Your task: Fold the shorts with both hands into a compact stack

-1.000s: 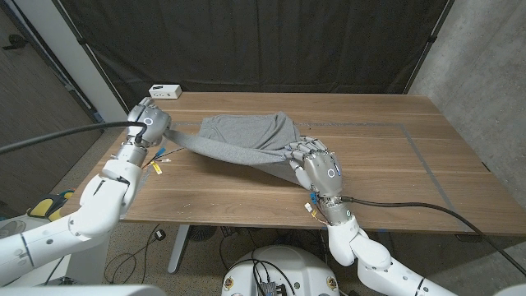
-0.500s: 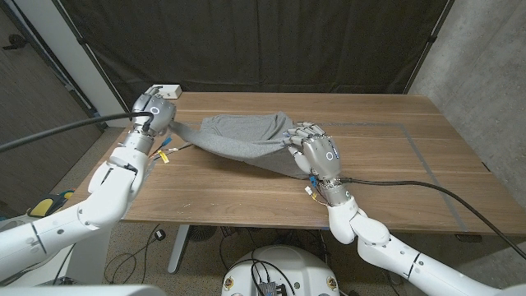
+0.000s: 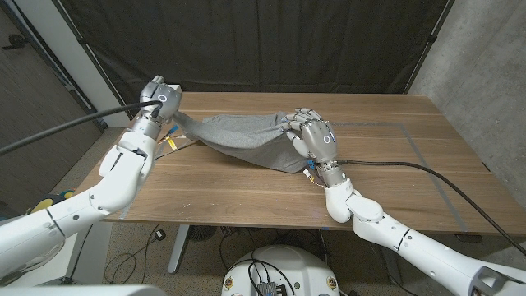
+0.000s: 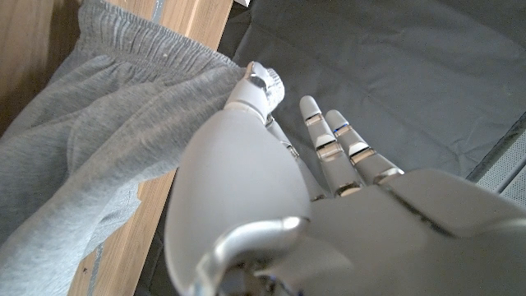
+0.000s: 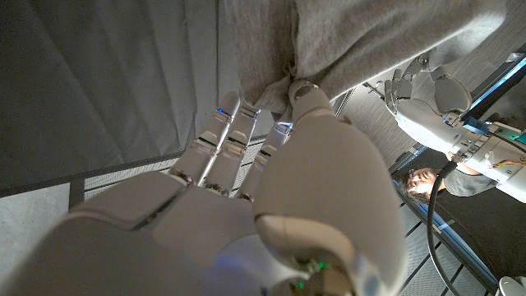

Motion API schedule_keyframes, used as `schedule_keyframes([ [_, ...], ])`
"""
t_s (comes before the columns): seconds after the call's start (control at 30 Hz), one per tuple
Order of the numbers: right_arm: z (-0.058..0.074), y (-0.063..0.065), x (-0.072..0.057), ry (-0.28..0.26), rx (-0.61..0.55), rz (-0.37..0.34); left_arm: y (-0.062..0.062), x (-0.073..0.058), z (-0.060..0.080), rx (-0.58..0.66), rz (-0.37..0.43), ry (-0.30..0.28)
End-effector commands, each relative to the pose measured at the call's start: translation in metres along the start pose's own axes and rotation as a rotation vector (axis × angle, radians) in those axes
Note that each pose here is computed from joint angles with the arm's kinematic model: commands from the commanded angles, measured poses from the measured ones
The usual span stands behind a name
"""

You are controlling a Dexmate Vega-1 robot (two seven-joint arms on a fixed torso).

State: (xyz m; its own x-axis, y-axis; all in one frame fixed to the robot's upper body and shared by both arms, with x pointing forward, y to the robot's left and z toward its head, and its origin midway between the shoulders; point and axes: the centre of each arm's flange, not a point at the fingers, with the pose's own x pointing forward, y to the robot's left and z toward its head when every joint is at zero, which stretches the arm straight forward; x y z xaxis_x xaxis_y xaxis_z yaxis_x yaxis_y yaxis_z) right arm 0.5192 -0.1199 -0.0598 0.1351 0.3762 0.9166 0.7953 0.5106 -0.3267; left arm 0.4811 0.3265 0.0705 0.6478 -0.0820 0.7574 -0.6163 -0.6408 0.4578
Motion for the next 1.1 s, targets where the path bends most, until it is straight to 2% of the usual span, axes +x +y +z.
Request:
schedule_keyframes([
  [0.03,-0.021,0.021,0.037,-0.016,0.01,0.005,0.002,0.024,0.003,0.044,-0.046,0.001],
  [0.17,-0.029,0.028,0.054,-0.036,-0.016,-0.013,-0.001,0.032,0.003,0.071,-0.075,0.006],
  [0.2,-0.029,0.028,0.054,-0.037,-0.015,-0.015,-0.001,0.032,0.003,0.072,-0.076,0.007],
  [0.3,-0.038,0.032,0.066,-0.034,-0.041,-0.001,-0.006,0.037,0.002,0.096,-0.098,0.014],
  [0.47,-0.045,0.034,0.073,-0.034,-0.066,-0.003,-0.011,0.041,0.001,0.124,-0.119,0.017],
  [0.57,-0.056,0.034,0.08,-0.008,-0.098,-0.005,-0.018,0.044,0.001,0.152,-0.136,0.031],
  [0.73,-0.067,0.037,0.085,0.014,-0.107,0.005,-0.025,0.049,0.0,0.168,-0.149,0.048],
  [0.93,-0.081,0.04,0.098,0.034,-0.139,0.011,-0.028,0.056,0.0,0.188,-0.134,0.074],
  [1.1,-0.086,0.042,0.109,0.029,-0.15,0.021,-0.029,0.063,0.002,0.199,-0.132,0.096],
])
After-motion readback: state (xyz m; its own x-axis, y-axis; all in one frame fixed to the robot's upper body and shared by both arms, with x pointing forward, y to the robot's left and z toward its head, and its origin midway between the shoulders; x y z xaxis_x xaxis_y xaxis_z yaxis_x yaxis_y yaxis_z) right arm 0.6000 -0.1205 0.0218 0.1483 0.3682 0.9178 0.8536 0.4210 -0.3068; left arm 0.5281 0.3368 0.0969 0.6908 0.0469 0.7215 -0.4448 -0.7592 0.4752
